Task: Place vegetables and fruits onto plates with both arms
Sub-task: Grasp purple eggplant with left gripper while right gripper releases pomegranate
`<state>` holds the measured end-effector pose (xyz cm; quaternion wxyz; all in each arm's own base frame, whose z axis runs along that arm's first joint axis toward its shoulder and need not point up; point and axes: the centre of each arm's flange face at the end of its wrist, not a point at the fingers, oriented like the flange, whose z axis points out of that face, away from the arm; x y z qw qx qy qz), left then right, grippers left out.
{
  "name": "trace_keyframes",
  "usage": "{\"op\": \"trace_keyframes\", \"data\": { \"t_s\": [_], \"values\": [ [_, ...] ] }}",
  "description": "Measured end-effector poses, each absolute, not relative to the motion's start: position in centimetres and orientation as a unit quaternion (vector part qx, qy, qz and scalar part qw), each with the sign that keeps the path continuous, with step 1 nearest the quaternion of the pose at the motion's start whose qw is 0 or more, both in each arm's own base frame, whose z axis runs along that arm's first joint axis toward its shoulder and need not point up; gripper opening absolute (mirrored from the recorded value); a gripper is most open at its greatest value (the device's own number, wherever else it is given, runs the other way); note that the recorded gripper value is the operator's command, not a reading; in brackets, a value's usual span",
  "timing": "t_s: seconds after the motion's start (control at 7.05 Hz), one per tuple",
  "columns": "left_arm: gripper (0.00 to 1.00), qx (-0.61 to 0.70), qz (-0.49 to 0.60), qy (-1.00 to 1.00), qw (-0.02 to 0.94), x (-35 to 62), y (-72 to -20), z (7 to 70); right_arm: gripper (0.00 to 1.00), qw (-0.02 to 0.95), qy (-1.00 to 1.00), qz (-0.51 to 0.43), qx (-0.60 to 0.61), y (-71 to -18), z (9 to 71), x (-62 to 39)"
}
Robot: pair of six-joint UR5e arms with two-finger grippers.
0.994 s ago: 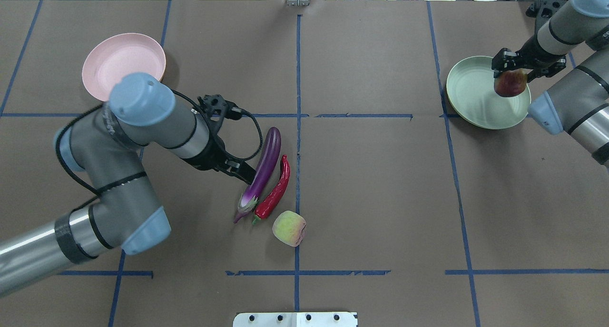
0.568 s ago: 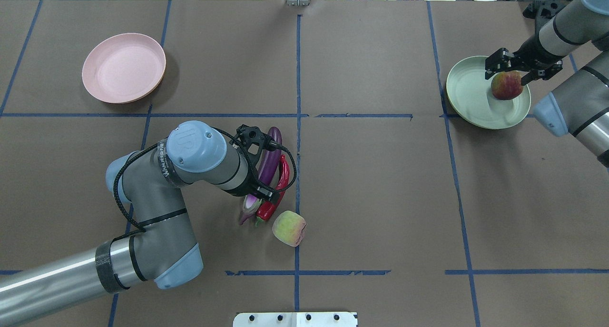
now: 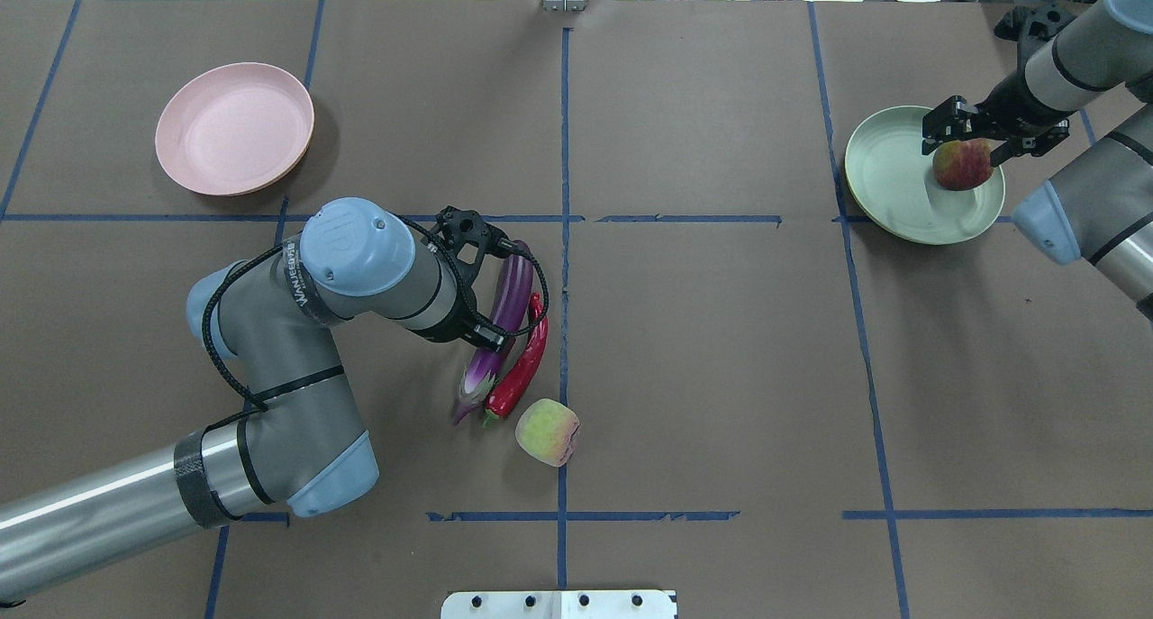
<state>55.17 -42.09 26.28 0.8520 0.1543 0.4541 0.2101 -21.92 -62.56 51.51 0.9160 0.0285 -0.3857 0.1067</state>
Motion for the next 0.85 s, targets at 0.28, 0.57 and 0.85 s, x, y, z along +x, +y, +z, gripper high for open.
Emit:
{"op": "trace_keyframes", "data": {
  "t_s": [0.28, 0.57, 0.85],
  "values": [
    [0.72, 0.151, 0.211, 0.453, 0.853, 55.65, -41.96, 26.43, 1.0, 0.916, -0.386, 0.108, 0.028, -62.52, 51.55, -21.9],
    [0.72, 0.153, 0.211, 0.457, 0.85, 55.85, -41.96, 25.63, 1.0, 0.915, -0.385, 0.116, 0.024, -62.44, 51.69, -21.86],
    [0.7, 0.153, 0.212, 0.456, 0.851, 56.01, -42.03, 25.73, 1.0, 0.915, -0.384, 0.124, 0.02, -62.23, 52.02, -21.83]
  ]
}}
